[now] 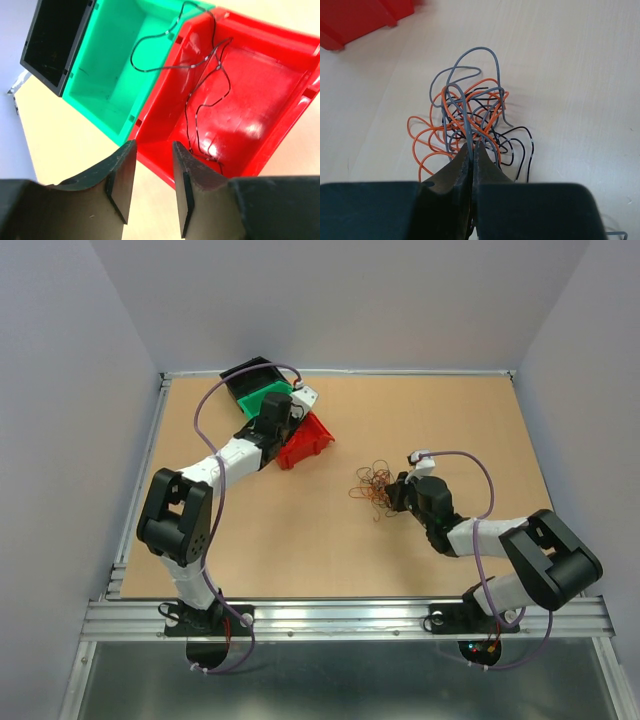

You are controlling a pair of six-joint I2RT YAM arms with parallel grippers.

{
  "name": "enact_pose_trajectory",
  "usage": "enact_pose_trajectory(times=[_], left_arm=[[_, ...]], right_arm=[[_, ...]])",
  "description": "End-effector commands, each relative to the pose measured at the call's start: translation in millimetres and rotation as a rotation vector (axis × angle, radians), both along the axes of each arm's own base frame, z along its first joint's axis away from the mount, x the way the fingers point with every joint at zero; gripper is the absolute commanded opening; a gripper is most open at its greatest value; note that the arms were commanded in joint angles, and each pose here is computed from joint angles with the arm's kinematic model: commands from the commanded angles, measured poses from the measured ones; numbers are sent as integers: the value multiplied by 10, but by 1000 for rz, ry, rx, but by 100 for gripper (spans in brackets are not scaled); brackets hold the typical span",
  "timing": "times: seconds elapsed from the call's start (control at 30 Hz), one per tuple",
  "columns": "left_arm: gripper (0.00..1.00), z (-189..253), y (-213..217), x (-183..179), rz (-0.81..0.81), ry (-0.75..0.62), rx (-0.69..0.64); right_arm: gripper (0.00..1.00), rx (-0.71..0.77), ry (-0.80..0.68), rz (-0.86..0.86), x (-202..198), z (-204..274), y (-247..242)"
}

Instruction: Untangle the cables

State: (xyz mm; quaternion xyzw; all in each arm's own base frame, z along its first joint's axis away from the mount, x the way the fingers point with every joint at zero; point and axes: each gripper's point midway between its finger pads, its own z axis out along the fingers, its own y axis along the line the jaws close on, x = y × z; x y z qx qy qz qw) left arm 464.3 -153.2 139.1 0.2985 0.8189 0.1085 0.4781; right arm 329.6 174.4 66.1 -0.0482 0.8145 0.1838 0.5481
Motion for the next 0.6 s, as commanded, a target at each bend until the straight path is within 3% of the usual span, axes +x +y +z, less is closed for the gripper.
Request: enact_pose_trajectory(times=[0.0,0.17,0.33,0.57], left_arm=[[50,465,-63,136,-3,-110,-107],[59,558,-211,342,-44,-90,-135],[59,524,-307,629,-21,-85,-132],[57,56,-386,866,-8,17,-81]], right_arm=[[1,27,-70,18,98,264,64],[0,39,-73,31,83,291,89],[0,41,-72,38,80,292,102],[1,35,-82,25,70,308,64]])
